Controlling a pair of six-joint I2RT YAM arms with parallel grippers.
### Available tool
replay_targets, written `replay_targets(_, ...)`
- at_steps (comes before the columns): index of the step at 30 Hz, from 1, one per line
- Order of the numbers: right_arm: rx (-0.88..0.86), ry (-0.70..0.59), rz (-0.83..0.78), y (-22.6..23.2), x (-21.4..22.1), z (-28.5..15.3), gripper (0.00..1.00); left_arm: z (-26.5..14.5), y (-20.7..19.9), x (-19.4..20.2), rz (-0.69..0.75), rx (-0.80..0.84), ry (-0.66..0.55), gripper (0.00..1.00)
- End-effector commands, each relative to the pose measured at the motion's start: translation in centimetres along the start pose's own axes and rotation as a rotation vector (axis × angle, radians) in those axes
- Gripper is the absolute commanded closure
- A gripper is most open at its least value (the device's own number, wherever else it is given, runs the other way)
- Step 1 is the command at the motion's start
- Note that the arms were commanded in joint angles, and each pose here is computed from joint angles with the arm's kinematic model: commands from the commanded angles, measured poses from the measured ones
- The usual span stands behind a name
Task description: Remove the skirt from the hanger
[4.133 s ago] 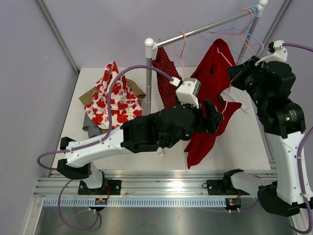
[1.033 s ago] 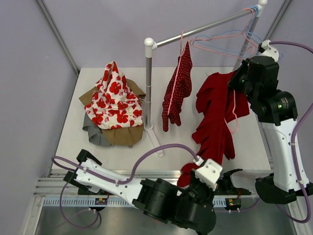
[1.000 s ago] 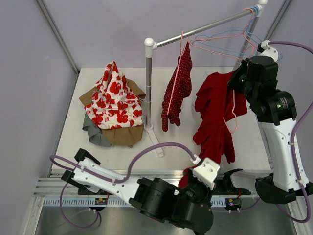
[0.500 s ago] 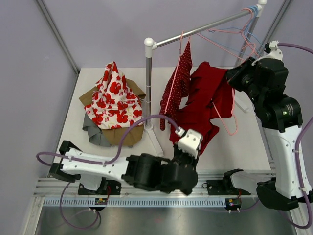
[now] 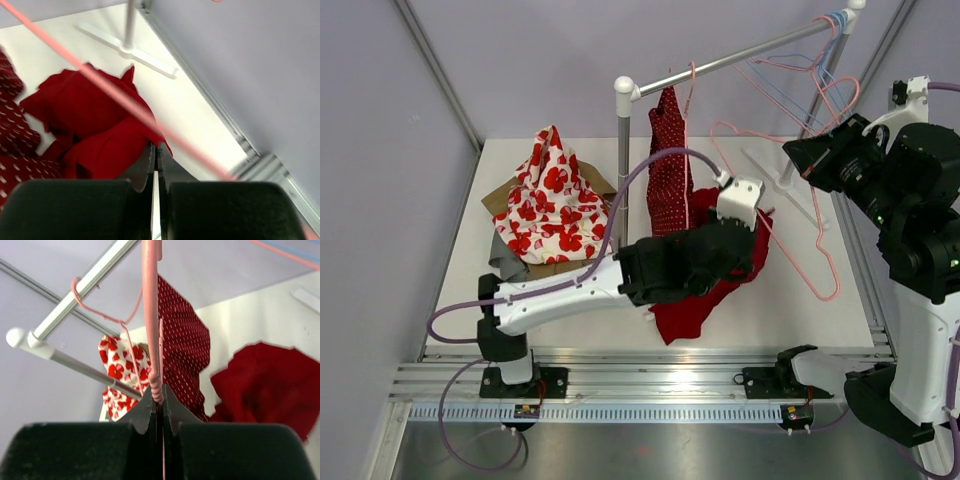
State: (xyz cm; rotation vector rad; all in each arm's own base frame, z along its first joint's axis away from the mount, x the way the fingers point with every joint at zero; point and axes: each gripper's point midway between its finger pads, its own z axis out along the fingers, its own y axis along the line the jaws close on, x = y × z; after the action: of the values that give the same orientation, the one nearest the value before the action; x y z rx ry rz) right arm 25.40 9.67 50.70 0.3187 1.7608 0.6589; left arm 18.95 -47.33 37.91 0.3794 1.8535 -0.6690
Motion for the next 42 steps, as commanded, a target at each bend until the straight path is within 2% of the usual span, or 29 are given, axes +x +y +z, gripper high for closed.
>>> replay_targets(1,-0.016,-0.060,-0.036,1.0,-2.3,3.0,1.00,-5.1,-4.5,2.8,-0.062,0.199,0.043,1.00)
replay_targets(3,-0.016,-0.101,-0.065,1.4,-3.6,4.2,1.00,-7.6,-5.3,7.3,-0.033,0.219,0.102,1.00)
replay_targets(4,-0.004,-0.101,-0.077,1.3,-3.8,6.2,1.00,-8.8,-5.6,8.4,-0.051,0.221,0.120,1.00)
replay_targets(6,0.003,-0.133,-0.118,1.4,-4.9,7.5,1.00,-11.9,-6.1,10.8,-0.014,0.218,0.150,1.00)
replay_targets(7,0.016,-0.127,-0.153,1.1,-4.9,9.5,1.00,-13.3,-5.8,11.2,-0.034,0.210,0.156,1.00)
replay_targets(9,0.023,-0.164,-0.183,1.3,-6.0,10.6,1.00,-16.0,-5.0,12.5,0.008,0.189,0.165,1.00)
replay_targets(10,0.037,-0.153,-0.212,0.9,-5.8,12.4,1.00,-16.7,-4.5,13.3,-0.018,0.171,0.180,1.00)
replay_targets(11,0.027,-0.180,-0.218,1.5,-6.8,12.4,1.00,-17.6,-3.8,13.2,-0.032,0.163,0.182,1.00)
replay_targets(13,0.041,-0.152,-0.234,1.1,-6.2,14.7,1.00,-19.0,-2.4,14.7,-0.028,0.134,0.198,1.00)
replay_targets(19,0.031,-0.122,-0.229,1.2,-5.7,17.8,1.00,-22.1,0.1,13.5,-0.062,0.112,0.158,1.00)
replay_targets(21,0.047,-0.090,-0.226,0.5,-4.6,18.4,1.00,-22.4,1.8,11.9,-0.061,0.050,0.132,1.00)
replay_targets(22,0.022,-0.131,-0.225,1.2,-5.5,17.2,1.00,-22.6,2.6,11.3,-0.056,0.026,0.120,1.00)
replay_targets(23,0.052,-0.085,-0.229,-0.2,-3.7,18.2,1.00,-22.9,4.0,9.4,-0.031,-0.006,0.090,1.00)
replay_targets(25,0.038,-0.141,-0.235,0.1,-4.7,16.4,1.00,-23.3,5.6,7.2,-0.037,-0.037,0.044,1.00)
replay_targets(27,0.067,-0.118,-0.245,-1.1,-3.5,16.4,0.97,-23.3,8.0,4.5,-0.005,-0.086,-0.009,1.00)
replay_targets(28,0.075,-0.130,-0.255,-1.2,-3.8,15.6,0.94,-23.3,9.3,3.3,-0.011,-0.102,-0.022,1.00)
replay_targets(29,0.085,-0.125,-0.261,-1.5,-3.6,15.4,0.86,-22.8,10.6,2.1,-0.024,-0.140,-0.045,1.00)
replay_targets(30,0.088,-0.130,-0.263,-1.5,-3.7,14.9,0.82,-22.8,11.5,1.3,0.024,-0.150,-0.054,1.00)
replay_targets(32,0.110,-0.132,-0.275,-2.0,-3.7,14.3,0.65,-23.0,12.6,-1.2,-0.033,-0.143,-0.099,1.00)
replay_targets(33,0.113,-0.136,-0.276,-2.1,-3.7,14.1,0.47,-22.9,13.8,-2.5,0.025,-0.170,-0.123,1.00)
replay_targets(34,0.118,-0.153,-0.276,-2.0,-4.1,13.3,0.36,-23.0,14.4,-3.6,0.026,-0.178,-0.144,1.00)
replay_targets(35,0.128,-0.151,-0.279,-2.4,-4.0,13.2,0.26,-23.4,15.6,-6.0,-0.061,-0.184,-0.196,1.00)
replay_targets(36,0.130,-0.158,-0.278,-2.4,-4.0,12.9,0.12,-23.7,16.7,-7.2,0.015,-0.202,-0.214,1.00)
replay_targets(37,0.135,-0.167,-0.277,-2.5,-4.2,12.3,0.07,-24.1,17.5,-8.5,0.011,-0.209,-0.240,1.00)
replay_targets(38,0.143,-0.163,-0.278,-2.7,-4.0,12.2,0.03,-24.8,18.5,-11.1,-0.088,-0.212,-0.310,1.00)
replay_targets(39,0.143,-0.175,-0.278,-2.7,-4.3,11.5,0.00,-25.4,19.7,-12.4,0.006,-0.234,-0.333,1.00)
replay_targets(40,0.155,-0.185,-0.278,-2.9,-4.4,11.2,0.01,-25.9,20.3,-13.6,0.005,-0.243,-0.362,1.00)
replay_targets(41,0.164,-0.179,-0.281,-3.2,-4.1,11.2,0.01,-27.0,21.1,-16.0,-0.072,-0.258,-0.430,1.00)
replay_targets(42,0.165,-0.196,-0.281,-3.2,-4.5,10.4,0.00,-27.7,22.1,-17.1,0.028,-0.301,-0.442,1.00)
